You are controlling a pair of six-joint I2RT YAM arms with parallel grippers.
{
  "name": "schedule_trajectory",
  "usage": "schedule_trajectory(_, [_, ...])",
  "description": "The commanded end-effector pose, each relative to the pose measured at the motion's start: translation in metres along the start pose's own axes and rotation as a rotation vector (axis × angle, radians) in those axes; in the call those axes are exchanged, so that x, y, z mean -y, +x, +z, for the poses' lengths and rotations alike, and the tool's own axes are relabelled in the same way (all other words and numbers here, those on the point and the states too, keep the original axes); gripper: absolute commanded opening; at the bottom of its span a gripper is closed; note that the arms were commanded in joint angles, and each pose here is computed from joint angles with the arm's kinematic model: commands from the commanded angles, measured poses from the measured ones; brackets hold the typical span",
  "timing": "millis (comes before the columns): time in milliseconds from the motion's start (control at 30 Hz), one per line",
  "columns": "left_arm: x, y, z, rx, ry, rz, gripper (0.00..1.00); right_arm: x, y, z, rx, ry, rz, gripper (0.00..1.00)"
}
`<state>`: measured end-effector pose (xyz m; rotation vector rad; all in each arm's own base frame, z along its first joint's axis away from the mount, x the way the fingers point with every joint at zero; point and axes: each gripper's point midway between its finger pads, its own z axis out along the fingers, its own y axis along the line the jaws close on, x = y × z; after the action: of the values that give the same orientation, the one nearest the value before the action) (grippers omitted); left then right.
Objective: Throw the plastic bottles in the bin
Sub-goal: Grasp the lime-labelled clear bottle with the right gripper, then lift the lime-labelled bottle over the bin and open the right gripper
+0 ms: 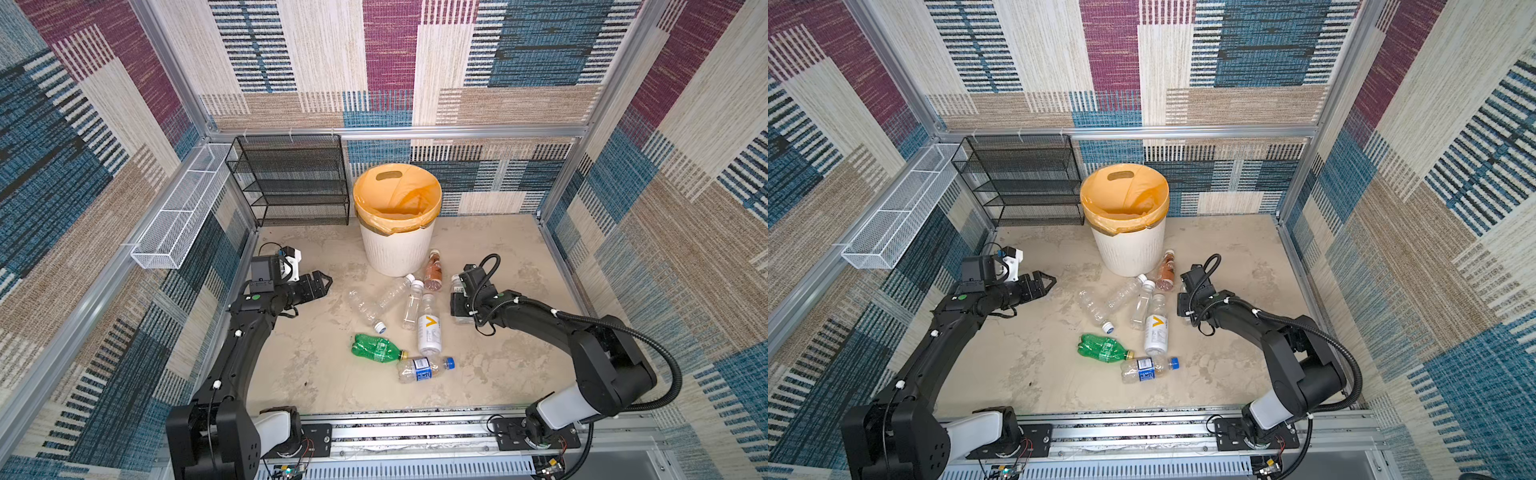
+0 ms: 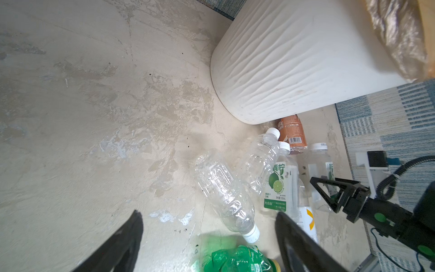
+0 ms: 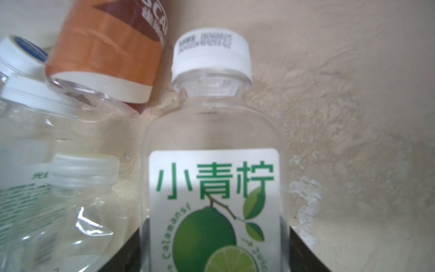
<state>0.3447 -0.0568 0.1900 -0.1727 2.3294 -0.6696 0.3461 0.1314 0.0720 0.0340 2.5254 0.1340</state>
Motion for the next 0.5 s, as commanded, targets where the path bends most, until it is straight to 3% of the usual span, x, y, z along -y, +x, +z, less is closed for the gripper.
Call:
schedule_trajectory(0, [0.003, -0.003, 0.000, 0.017, 0.023, 0.008, 0.89, 0.001, -0.039, -0.023, 0.148, 0.005, 0.019, 0.65])
schedule_trajectory(267, [0.009, -0.005, -0.002, 0.039, 0.053, 0.021, 0.88, 0.001, -0.134, -0.126, 0.590, -0.050, 0.044, 0.65])
schedule_trajectory(467, [0.012, -0.003, -0.005, 0.048, 0.066, 0.029, 0.87, 0.006, -0.186, -0.242, 0.973, -0.081, 0.021, 0.68])
